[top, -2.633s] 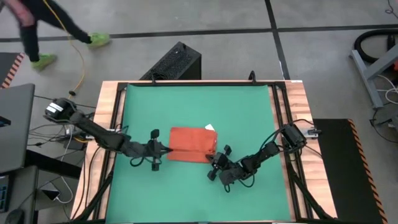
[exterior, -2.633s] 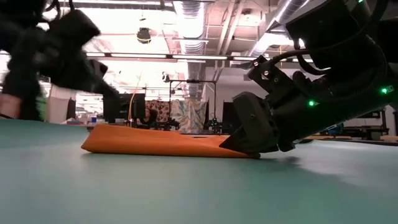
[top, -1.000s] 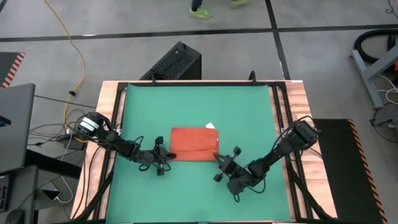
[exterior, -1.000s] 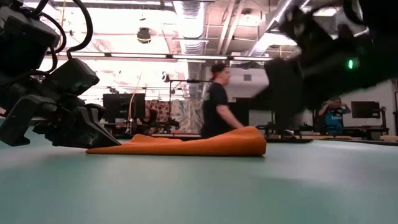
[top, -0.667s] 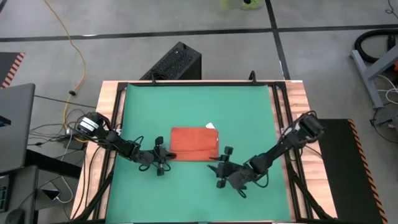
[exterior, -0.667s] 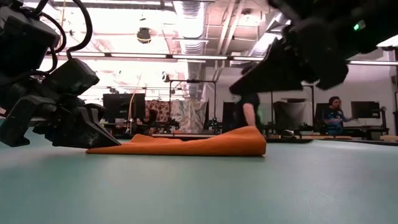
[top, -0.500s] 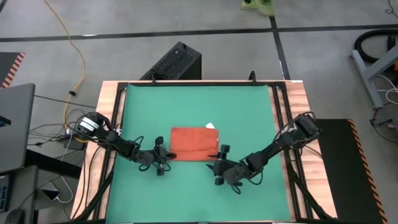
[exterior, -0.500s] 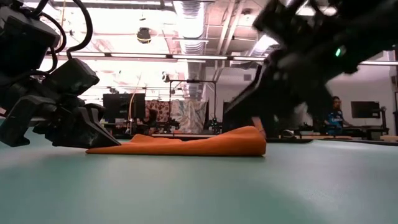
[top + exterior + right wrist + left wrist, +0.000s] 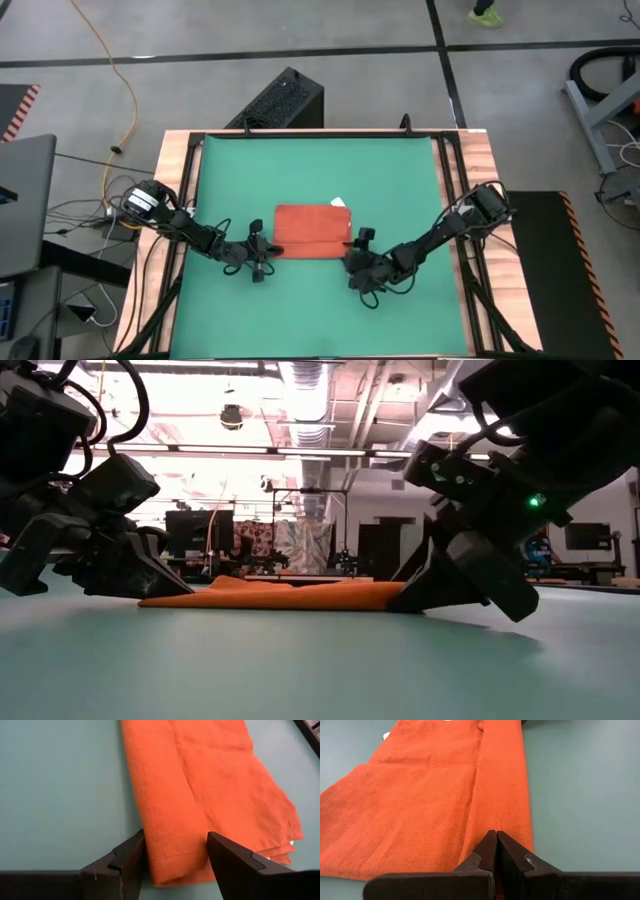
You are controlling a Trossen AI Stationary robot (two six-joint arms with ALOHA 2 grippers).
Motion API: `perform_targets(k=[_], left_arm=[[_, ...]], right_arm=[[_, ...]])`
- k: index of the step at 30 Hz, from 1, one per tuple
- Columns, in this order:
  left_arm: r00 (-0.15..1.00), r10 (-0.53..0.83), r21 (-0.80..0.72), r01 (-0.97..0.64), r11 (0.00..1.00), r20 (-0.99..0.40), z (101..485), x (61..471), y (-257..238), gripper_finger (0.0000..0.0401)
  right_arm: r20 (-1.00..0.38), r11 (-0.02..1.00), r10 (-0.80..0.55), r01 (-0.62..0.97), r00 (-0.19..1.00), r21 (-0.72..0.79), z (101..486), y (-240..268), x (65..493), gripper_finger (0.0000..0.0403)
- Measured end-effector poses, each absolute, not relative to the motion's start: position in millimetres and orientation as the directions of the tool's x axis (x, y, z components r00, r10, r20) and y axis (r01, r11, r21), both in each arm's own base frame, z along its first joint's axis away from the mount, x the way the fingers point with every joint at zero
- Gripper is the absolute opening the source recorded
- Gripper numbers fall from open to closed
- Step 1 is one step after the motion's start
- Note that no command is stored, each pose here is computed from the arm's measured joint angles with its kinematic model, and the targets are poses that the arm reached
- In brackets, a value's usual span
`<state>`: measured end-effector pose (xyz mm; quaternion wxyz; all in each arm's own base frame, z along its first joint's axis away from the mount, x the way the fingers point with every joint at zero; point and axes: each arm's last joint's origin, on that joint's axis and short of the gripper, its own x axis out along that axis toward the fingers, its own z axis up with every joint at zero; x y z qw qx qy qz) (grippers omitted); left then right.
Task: Roll towel into tight, uniform cylinder
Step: Roll the orange towel
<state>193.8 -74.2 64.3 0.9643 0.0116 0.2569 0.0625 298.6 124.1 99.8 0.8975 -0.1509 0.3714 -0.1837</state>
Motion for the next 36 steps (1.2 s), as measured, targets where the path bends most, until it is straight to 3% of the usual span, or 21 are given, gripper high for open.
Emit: perform_targets(k=[10,22,27,36], left_arm=[[0.86,0.12,0.051,-0.109,0.993,-0.496,64,194,-74,0.0],[0.885,0.062,-0.009,-0.074,0.997,-0.461,69,196,-77,0.0],[0.89,0.038,-0.048,-0.067,0.997,-0.454,70,197,-78,0.0],[0.934,-0.031,-0.11,-0.009,0.994,-0.355,80,202,-81,0.0]], right_arm=[[-0.644,0.884,-0.451,0.213,0.618,-0.415,68,124,301,0.0166],[-0.664,0.901,-0.424,0.21,0.616,-0.381,74,125,298,0.0014],[-0.69,0.926,-0.372,0.199,0.621,-0.321,84,123,298,0.0016],[-0.797,0.962,-0.121,0.269,0.591,0.054,109,96,306,0.0007]])
